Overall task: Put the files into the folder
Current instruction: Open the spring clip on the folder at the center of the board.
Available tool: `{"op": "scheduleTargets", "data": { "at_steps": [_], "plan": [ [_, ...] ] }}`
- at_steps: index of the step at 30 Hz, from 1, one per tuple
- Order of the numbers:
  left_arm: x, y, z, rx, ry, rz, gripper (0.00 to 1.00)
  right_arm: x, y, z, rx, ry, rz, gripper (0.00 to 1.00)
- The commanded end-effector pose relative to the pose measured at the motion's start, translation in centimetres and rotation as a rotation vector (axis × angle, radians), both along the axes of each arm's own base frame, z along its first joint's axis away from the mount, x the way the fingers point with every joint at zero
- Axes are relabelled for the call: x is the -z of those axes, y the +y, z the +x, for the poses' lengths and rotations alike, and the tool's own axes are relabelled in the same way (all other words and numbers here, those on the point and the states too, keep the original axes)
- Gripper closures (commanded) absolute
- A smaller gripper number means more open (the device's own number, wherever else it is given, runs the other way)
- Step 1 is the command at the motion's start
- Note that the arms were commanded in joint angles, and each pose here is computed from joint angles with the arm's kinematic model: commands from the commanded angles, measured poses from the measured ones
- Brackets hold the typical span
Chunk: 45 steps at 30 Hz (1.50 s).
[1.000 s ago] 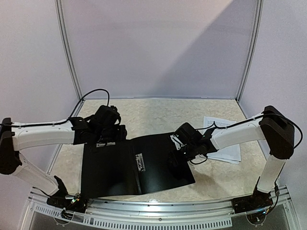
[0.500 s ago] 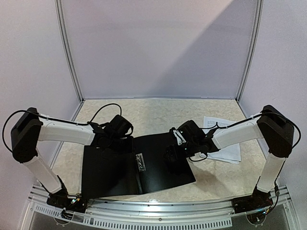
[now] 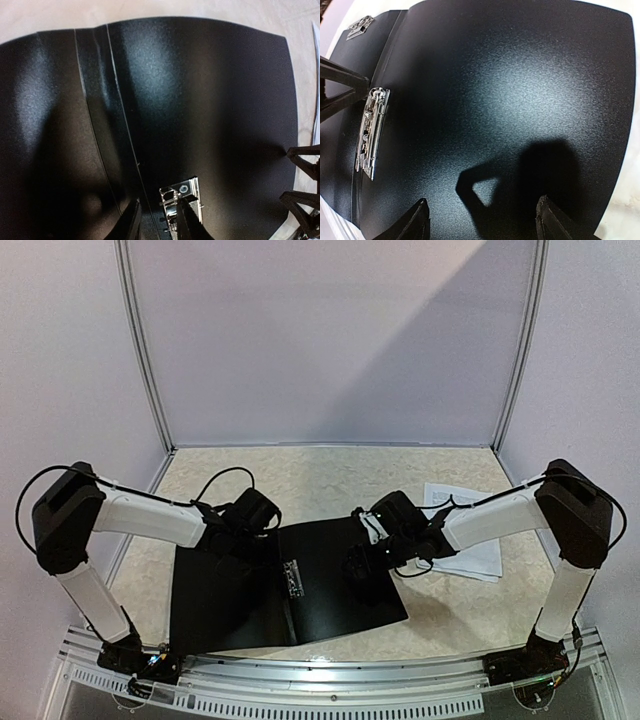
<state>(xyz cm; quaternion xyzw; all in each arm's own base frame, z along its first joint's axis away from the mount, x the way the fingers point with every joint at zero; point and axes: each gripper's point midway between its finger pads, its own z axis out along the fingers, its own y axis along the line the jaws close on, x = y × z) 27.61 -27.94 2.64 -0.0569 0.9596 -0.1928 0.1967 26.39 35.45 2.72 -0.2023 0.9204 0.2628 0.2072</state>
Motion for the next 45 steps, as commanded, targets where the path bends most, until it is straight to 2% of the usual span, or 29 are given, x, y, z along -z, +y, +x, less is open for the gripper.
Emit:
{"op": "scheduleTargets", "data": {
  "at_steps": [1,10,17,21,25,29,31,39,45],
  "plan": [
    [1.5,0.0,-0.6,-0.016,0.033,0.009,0.76,3.4,-1.2,-2.3,-0.034,0.105,-0.087,0.28],
    [3.0,0.5,-1.1,-0.085,0.076,0.03,1.0,2.8,-0.6,-2.6,-0.072,0.078,-0.114,0.29],
    [3.8,0.0,-2.2,-0.132,0.149,0.093,1.0,1.4,0.7,-3.2,-0.102,0.098,-0.077,0.29],
    [4.2,-0.4,-3.1,-0.164,0.201,0.139,1.0,-1.3,2.4,-3.6,-0.127,0.072,-0.036,0.29],
    [4.4,-1.0,-4.0,-0.222,0.26,0.126,1.0,-4.0,4.1,-3.6,-0.123,0.073,0.038,0.28],
    [4.0,-1.4,-4.4,-0.283,0.279,0.066,1.0,-4.8,5.0,-4.0,-0.102,0.124,0.1,0.29],
    [3.7,-1.4,-4.4,-0.309,0.281,0.045,1.0,-4.7,5.5,-4.3,-0.104,0.151,0.124,0.33],
    [2.9,-1.0,-4.5,-0.344,0.279,0.039,1.0,-4.0,8.1,-6.4,-0.161,0.299,0.234,0.66],
    [2.9,-1.1,-4.7,-0.336,0.294,0.046,1.0,-3.3,9.0,-7.7,-0.208,0.348,0.239,0.67]
  ]
}}
